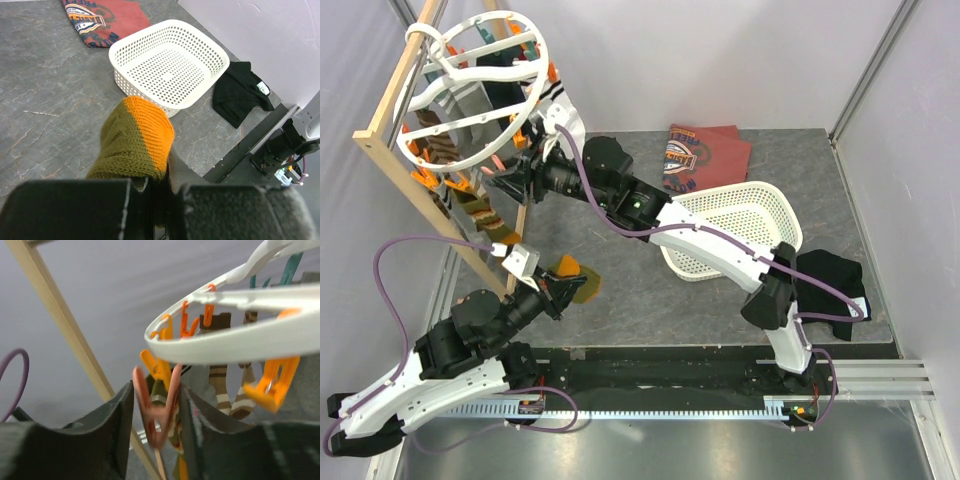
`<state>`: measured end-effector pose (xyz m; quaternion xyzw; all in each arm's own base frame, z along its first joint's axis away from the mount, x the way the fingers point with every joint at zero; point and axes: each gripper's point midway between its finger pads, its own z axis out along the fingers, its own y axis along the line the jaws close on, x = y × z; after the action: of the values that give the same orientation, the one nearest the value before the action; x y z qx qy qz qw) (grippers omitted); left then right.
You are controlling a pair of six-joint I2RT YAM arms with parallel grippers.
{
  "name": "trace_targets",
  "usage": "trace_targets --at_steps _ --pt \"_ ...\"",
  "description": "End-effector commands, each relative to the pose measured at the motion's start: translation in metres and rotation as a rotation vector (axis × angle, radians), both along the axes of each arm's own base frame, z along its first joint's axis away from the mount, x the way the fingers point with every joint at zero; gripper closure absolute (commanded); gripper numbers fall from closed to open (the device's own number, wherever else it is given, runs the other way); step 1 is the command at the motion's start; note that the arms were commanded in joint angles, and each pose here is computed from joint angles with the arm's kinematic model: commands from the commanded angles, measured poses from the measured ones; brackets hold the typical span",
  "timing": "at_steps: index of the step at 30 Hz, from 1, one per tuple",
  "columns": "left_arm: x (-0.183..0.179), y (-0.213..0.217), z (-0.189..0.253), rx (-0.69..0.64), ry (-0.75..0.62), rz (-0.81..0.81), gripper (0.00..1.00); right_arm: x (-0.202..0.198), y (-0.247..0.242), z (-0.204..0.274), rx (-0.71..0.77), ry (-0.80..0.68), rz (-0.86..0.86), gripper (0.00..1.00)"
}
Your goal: Remove the socks clipped to the hanger
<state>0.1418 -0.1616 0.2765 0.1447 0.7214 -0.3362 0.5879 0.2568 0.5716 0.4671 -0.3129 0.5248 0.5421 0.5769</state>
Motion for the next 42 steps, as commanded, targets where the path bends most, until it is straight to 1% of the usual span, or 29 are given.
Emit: trace_targets --at_steps 1,2,5,8,9,11,12,14,15,18,20,21,23,26,30,33,34,36,37,39,40,41,42 --pt "-0.006 0.0 0.005 0.001 -0.022 -0.039 0.98 -0.032 -0.034 0.037 0.043 -0.066 0.048 0.47" --pt "-0.009 -0.001 0.006 -0.003 -0.02 -0.054 0.98 -0.035 -0.038 0.033 0.026 -0.07 0.053 0.41" --pt "-0.016 -0.002 0.006 -0.014 -0.023 -0.091 0.98 -0.043 -0.063 0.018 -0.028 -0.083 0.025 0.32" --pt "-0.022 -0.005 0.005 -0.022 -0.023 -0.132 0.98 -0.05 -0.095 -0.003 -0.085 -0.08 -0.021 0.28" --pt "-0.023 -0.006 0.008 -0.029 -0.028 -0.14 0.98 -0.058 -0.111 -0.015 -0.111 -0.07 -0.026 0.27" --pt "-0.027 -0.008 0.01 -0.033 -0.038 -0.165 0.98 -0.067 -0.126 -0.03 -0.145 -0.084 -0.016 0.26" --pt "-0.028 -0.009 0.012 -0.035 -0.042 -0.174 0.98 -0.077 -0.141 -0.045 -0.171 -0.077 -0.003 0.25" --pt "-0.032 -0.012 0.014 -0.036 -0.048 -0.206 0.98 -0.093 -0.154 -0.059 -0.197 -0.097 0.044 0.25" --pt "-0.034 -0.013 0.016 -0.038 -0.049 -0.217 0.98 -0.102 -0.166 -0.076 -0.222 -0.092 0.067 0.24" --pt "-0.038 -0.019 0.019 -0.052 -0.046 -0.252 0.98 -0.13 -0.18 -0.102 -0.256 -0.101 0.174 0.24" --pt "-0.044 -0.024 0.024 -0.067 -0.043 -0.291 0.98 -0.142 -0.187 -0.109 -0.256 -0.111 0.224 0.23" --pt "-0.046 -0.025 0.028 -0.08 -0.044 -0.305 0.98 -0.144 -0.189 -0.123 -0.276 -0.103 0.234 0.22" --pt "-0.051 -0.029 0.037 -0.104 -0.05 -0.34 0.98 -0.149 -0.193 -0.13 -0.283 -0.11 0.249 0.2" --pt "-0.052 -0.033 0.049 -0.135 -0.056 -0.352 0.98 -0.151 -0.192 -0.145 -0.299 -0.121 0.268 0.19" --pt "-0.05 -0.037 0.057 -0.159 -0.065 -0.352 0.98 -0.162 -0.183 -0.162 -0.309 -0.111 0.365 0.19" --pt "-0.047 -0.044 0.061 -0.154 -0.069 -0.352 0.98 -0.161 -0.176 -0.177 -0.329 -0.076 0.383 0.25" --pt "-0.046 -0.045 0.063 -0.147 -0.073 -0.354 0.98 -0.16 -0.175 -0.177 -0.324 -0.062 0.375 0.34" --pt "-0.046 -0.052 0.063 -0.126 -0.066 -0.377 0.97 -0.158 -0.173 -0.175 -0.298 -0.069 0.367 0.48" --pt "-0.045 -0.053 0.064 -0.122 -0.069 -0.372 0.94 -0.154 -0.173 -0.173 -0.288 -0.066 0.339 0.73" --pt "-0.041 -0.055 0.064 -0.114 -0.065 -0.362 0.87 -0.141 -0.174 -0.168 -0.284 -0.065 0.259 1.0" --pt "-0.035 -0.054 0.064 -0.11 -0.063 -0.328 0.69 -0.123 -0.177 -0.169 -0.298 -0.046 0.155 1.0" --pt "-0.032 -0.053 0.064 -0.108 -0.061 -0.311 0.57 -0.112 -0.182 -0.172 -0.324 -0.033 0.086 1.0" --pt "-0.029 -0.052 0.062 -0.106 -0.061 -0.293 0.47 -0.099 -0.186 -0.175 -0.338 -0.017 0.015 1.0"
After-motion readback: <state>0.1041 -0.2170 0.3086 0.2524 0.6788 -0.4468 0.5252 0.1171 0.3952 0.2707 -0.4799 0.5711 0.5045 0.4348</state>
